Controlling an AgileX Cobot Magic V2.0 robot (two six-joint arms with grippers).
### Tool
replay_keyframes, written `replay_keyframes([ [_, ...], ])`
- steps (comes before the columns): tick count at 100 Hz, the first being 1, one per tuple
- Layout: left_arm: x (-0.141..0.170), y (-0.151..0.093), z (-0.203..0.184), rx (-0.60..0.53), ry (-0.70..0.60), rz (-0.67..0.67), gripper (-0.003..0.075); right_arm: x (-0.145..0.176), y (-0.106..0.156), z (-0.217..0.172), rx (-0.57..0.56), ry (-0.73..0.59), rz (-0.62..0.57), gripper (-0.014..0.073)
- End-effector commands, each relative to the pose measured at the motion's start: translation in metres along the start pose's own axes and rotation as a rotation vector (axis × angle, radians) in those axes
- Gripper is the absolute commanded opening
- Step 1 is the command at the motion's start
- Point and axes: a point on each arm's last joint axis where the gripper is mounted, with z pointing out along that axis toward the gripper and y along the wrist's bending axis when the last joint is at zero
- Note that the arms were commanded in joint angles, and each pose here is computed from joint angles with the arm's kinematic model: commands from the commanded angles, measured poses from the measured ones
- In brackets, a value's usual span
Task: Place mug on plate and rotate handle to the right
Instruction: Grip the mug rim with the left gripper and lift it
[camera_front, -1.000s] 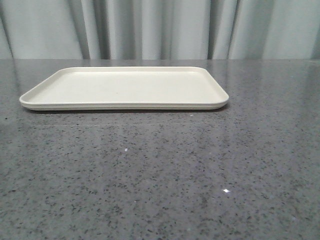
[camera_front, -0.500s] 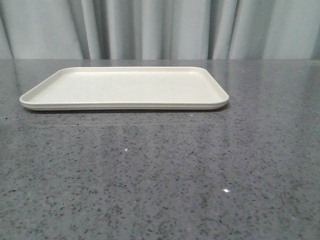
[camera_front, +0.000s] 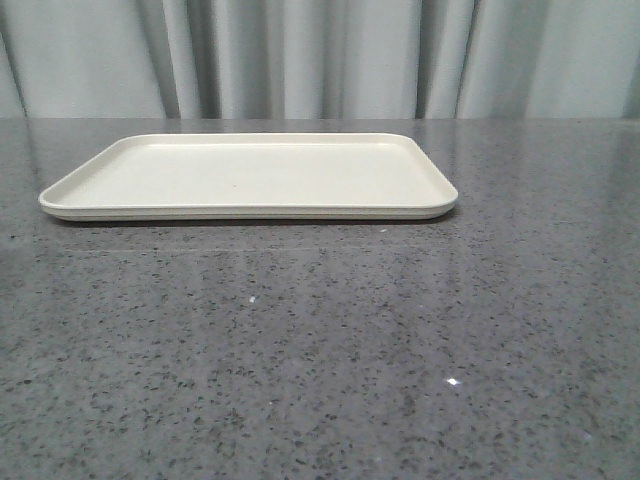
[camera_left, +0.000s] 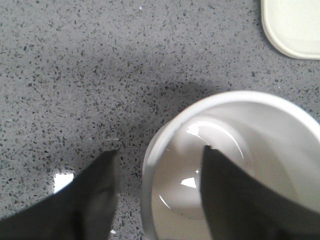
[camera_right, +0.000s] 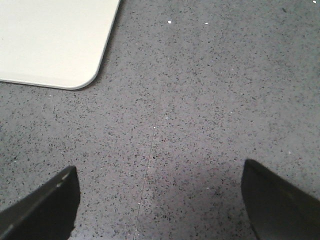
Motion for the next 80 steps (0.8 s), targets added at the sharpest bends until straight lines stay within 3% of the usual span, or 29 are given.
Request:
replay_keyframes([
  [1,-0.008,-0.002,-0.008,0.016,-0.080,-0.008,0.0184,-0.012,0.001,-0.006,0.000,-0.078,0.002,0.0648],
  [14,-0.009,-0.002,-0.008,0.019,-0.089,-0.009,-0.0020,-0.012,0.001,-0.006,0.000,-0.078,0.002,0.0648],
  [37,-0.012,-0.009,-0.015,0.090,-0.102,-0.049,-0.0020,-0.012,0.001,-0.006,0.000,-0.078,0.002,0.0648],
  [52,-0.029,-0.019,-0.039,0.164,-0.198,-0.067,-0.0020,-0.012,0.001,-0.006,0.000,-0.078,0.002,0.0648],
  [68,-0.046,-0.034,-0.063,0.220,-0.294,-0.019,-0.0020,-0.012,0.001,-0.006,0.000,-0.078,0.002,0.0648],
  [80,-0.060,-0.051,-0.065,0.263,-0.295,0.030,-0.0020,-0.012,0.001,-0.006,0.000,-0.078,0.002,0.0648],
])
